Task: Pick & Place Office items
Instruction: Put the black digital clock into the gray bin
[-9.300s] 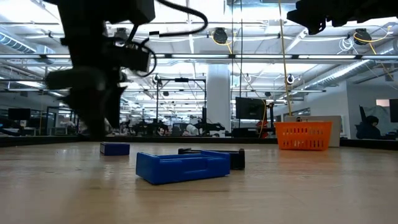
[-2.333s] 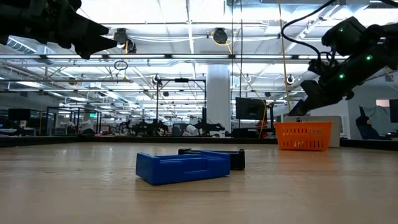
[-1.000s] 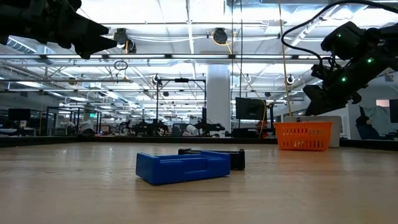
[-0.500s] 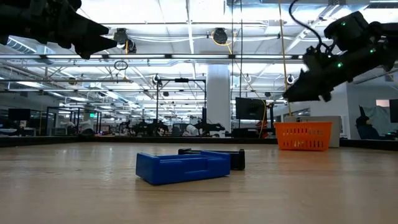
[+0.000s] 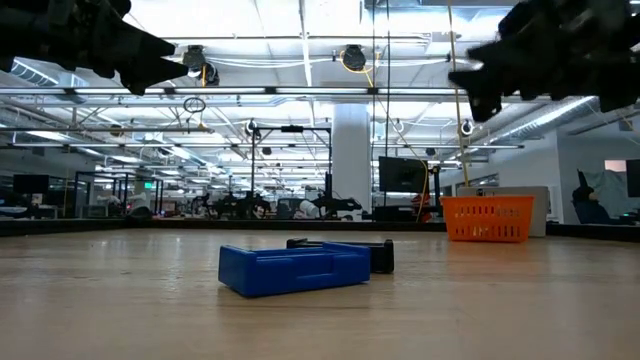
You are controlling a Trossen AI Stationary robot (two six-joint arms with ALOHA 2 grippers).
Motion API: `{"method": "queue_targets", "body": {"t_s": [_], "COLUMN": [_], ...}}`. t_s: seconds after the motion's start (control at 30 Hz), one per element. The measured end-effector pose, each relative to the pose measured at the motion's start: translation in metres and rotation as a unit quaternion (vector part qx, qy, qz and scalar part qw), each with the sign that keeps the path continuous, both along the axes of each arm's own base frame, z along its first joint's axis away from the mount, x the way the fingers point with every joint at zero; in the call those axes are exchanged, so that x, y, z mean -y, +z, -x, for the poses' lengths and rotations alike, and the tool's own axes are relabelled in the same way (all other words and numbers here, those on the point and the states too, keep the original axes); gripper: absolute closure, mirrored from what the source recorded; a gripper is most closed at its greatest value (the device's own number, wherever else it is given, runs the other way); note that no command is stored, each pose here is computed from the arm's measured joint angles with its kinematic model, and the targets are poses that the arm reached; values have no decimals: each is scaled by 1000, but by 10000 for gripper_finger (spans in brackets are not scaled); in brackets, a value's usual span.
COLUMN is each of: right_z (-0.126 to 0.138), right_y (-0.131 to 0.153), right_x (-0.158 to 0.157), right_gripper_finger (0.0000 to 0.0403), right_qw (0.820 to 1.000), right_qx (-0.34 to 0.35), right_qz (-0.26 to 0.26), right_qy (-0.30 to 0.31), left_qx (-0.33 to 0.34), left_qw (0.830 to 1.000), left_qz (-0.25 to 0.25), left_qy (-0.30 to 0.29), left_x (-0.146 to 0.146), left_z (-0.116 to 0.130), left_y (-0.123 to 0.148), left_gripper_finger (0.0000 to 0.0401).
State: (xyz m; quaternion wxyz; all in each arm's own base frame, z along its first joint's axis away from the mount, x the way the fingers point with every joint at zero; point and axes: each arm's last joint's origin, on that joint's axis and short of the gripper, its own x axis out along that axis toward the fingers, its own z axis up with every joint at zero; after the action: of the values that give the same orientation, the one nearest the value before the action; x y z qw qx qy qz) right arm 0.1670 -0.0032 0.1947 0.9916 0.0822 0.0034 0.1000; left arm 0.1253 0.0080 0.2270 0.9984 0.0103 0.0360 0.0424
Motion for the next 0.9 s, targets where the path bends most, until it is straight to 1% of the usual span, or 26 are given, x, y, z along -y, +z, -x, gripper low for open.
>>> {"method": "queue_targets", "body": {"t_s": [0.1,0.17,0.23,0.3,0.4,0.47,0.53,0.6,0.77,0.9], "right_z": [-6,-13,-23,-34,-55,-71,-88,-105,-141,-159], "right_y": [0,3,9,14,17,16,12,5,-12,-34], "right_x": [-22,-37,-52,-69,-93,-109,-123,-135,-159,-167], "right_gripper_finger": [224,223,214,199,170,154,143,136,135,141], "right_qw": [998,997,997,995,988,980,972,964,955,947], "right_qx": [8,-1,-10,-35,-101,-149,-189,-219,-252,-280], "right_qz": [12,17,36,64,105,127,141,147,156,154], "right_qy": [60,73,68,63,47,30,16,15,20,14], "left_qx": [0,0,0,0,0,0,0,0,0,0], "left_qw": [1000,1000,1000,1000,1000,1000,1000,1000,1000,1000], "left_qz": [0,0,0,0,0,0,0,0,0,0], "left_qy": [0,0,0,0,0,0,0,0,0,0], "left_x": [0,0,0,0,0,0,0,0,0,0], "left_z": [0,0,0,0,0,0,0,0,0,0], "left_y": [0,0,0,0,0,0,0,0,0,0], "left_gripper_finger": [130,130,130,130,130,130,130,130,130,130]}}
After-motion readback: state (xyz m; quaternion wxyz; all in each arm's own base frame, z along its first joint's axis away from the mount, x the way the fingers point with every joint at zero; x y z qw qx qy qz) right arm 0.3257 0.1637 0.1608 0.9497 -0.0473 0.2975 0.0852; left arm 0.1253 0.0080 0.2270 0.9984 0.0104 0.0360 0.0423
